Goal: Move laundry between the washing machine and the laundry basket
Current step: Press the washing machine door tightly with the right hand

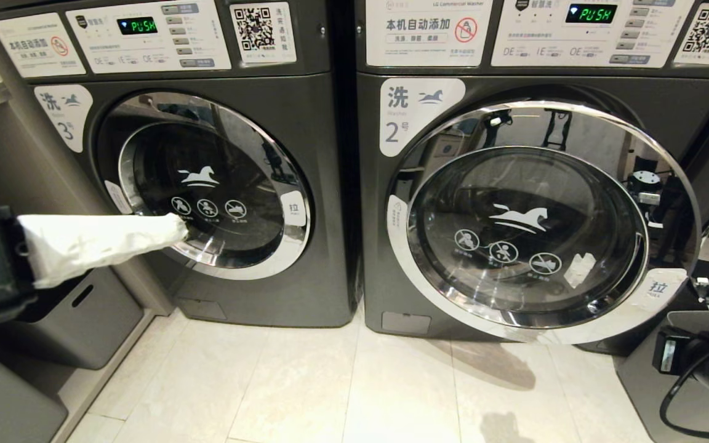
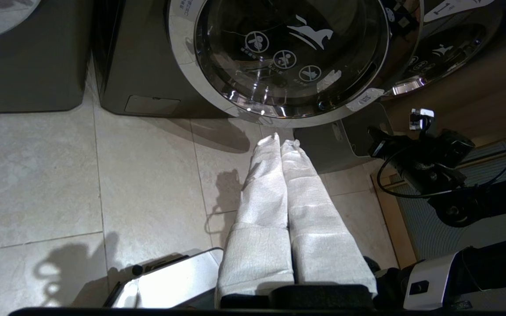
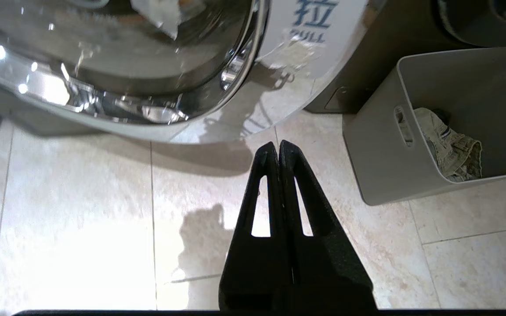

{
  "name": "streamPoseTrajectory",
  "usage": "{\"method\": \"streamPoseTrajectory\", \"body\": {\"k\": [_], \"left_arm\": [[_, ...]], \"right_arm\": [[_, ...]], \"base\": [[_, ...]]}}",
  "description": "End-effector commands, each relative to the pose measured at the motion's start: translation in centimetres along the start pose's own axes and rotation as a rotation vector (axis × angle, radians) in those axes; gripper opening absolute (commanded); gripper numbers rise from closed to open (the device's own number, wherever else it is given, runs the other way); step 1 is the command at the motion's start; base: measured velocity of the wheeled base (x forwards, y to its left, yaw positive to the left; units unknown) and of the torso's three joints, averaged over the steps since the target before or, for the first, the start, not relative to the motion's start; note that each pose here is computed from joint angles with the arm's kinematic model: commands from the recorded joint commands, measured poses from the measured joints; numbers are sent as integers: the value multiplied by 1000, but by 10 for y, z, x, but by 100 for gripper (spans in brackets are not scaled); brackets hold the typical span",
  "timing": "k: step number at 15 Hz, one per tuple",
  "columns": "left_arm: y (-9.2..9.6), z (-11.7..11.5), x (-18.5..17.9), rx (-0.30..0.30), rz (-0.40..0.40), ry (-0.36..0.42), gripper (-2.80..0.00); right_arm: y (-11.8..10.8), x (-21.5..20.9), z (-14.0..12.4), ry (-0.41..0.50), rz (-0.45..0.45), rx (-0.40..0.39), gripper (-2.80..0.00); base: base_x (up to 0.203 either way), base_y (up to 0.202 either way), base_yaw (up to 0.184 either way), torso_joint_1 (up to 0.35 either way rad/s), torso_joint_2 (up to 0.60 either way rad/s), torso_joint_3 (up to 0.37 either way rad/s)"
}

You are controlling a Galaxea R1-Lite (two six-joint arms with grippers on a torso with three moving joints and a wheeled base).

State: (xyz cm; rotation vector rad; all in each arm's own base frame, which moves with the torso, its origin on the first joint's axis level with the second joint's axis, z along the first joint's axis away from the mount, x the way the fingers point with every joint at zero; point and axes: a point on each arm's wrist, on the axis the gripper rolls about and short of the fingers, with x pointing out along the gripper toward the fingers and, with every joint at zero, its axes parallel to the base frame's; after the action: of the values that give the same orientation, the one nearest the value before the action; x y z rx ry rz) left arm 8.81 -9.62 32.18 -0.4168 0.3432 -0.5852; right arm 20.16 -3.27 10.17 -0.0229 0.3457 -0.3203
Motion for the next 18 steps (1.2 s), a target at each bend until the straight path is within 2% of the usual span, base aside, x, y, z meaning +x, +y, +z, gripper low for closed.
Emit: {"method": "streamPoseTrajectory", "body": {"k": [1, 4, 7, 10, 18], "left_arm": [[0, 0, -1, -4, -1, -3, -280], [-1, 2, -2, 5, -4, -10, -280], [-2, 3, 2, 6, -2, -6, -280], [-2, 2, 4, 7, 2, 0, -280], [-3, 0, 10, 11, 9, 16, -280]], "right_arm": [[-1, -3, -2, -18, -27, 23, -280], [-1, 12, 6, -78, -112, 79, -280], [-6, 26, 9, -82, -165, 98, -280], [-5, 30, 8, -72, -166, 101, -280], [-1, 55, 21, -114, -162, 111, -280]], "base": [[0, 0, 0, 0, 0, 0], [0, 0, 0, 0, 0, 0], [0, 0, 0, 0, 0, 0], [0, 0, 0, 0, 0, 0], [0, 0, 0, 0, 0, 0]]}}
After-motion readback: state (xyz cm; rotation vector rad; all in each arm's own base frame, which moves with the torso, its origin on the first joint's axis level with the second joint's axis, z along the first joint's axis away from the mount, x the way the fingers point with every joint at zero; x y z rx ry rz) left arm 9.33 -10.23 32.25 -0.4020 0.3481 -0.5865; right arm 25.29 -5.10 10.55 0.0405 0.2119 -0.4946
